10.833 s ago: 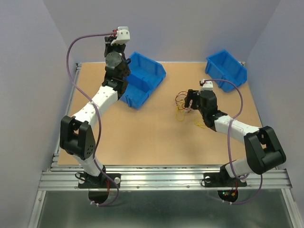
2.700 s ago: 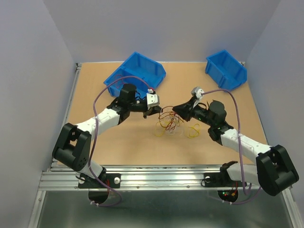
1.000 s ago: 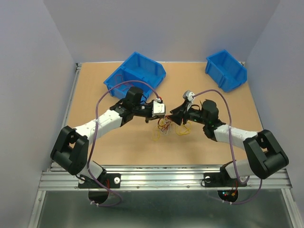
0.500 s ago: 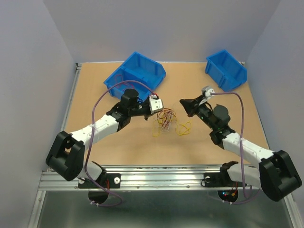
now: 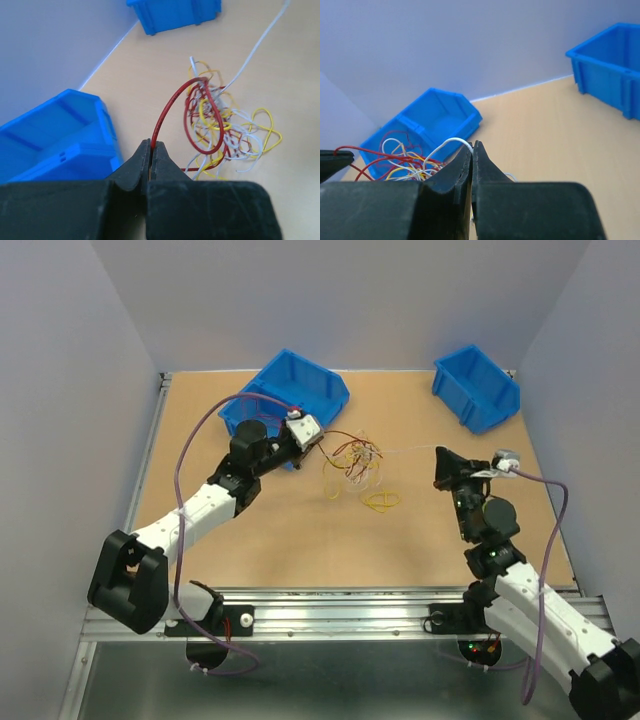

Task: Untangle the cables

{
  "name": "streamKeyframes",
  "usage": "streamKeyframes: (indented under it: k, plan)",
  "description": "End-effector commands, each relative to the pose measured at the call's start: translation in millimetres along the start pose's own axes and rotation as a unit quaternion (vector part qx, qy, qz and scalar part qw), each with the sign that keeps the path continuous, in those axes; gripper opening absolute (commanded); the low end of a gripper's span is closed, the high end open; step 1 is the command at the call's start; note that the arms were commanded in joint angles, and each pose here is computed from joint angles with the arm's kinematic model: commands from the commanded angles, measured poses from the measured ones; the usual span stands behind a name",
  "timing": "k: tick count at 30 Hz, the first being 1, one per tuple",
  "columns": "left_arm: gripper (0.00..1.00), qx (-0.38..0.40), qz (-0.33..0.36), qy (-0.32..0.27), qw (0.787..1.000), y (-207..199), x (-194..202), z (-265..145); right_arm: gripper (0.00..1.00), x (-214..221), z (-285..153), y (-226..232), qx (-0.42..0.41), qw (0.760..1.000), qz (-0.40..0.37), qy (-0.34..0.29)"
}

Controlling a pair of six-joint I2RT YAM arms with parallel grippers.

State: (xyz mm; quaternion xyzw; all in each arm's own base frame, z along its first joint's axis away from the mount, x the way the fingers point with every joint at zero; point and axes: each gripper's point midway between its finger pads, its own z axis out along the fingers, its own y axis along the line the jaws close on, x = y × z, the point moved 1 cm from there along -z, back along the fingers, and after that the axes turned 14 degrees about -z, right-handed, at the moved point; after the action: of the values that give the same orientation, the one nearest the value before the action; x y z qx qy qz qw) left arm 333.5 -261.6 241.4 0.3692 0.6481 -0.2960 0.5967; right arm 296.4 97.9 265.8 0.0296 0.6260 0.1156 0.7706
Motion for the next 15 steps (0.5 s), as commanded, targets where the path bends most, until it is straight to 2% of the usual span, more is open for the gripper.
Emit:
streamKeyframes:
  k: [1, 6, 11, 15]
  plan:
    - [0.0, -0.079, -0.032, -0.06, 0.995, 39.5, -30.8, -11.0, 0.01, -21.3, -20.2, -27.8, 0.069, 0.996, 0.024, -0.043]
    - [0.0, -0.103, -0.046, -0.073, 0.991, 52.7, -35.8, -18.3, 0.01, -37.7, -38.3, -47.0, 0.11, 0.991, 0.037, -0.07]
    - [0.0, -0.183, -0.07, -0.084, 0.977, 81.5, -37.2, -28.4, 0.01, -52.9, -59.4, -59.2, 0.127, 0.983, 0.073, -0.109]
    - [0.0, -0.174, -0.073, -0.087, 0.978, 79.1, -39.1, -28.7, 0.0, -63.3, -70.4, -62.7, 0.126, 0.981, 0.083, -0.122]
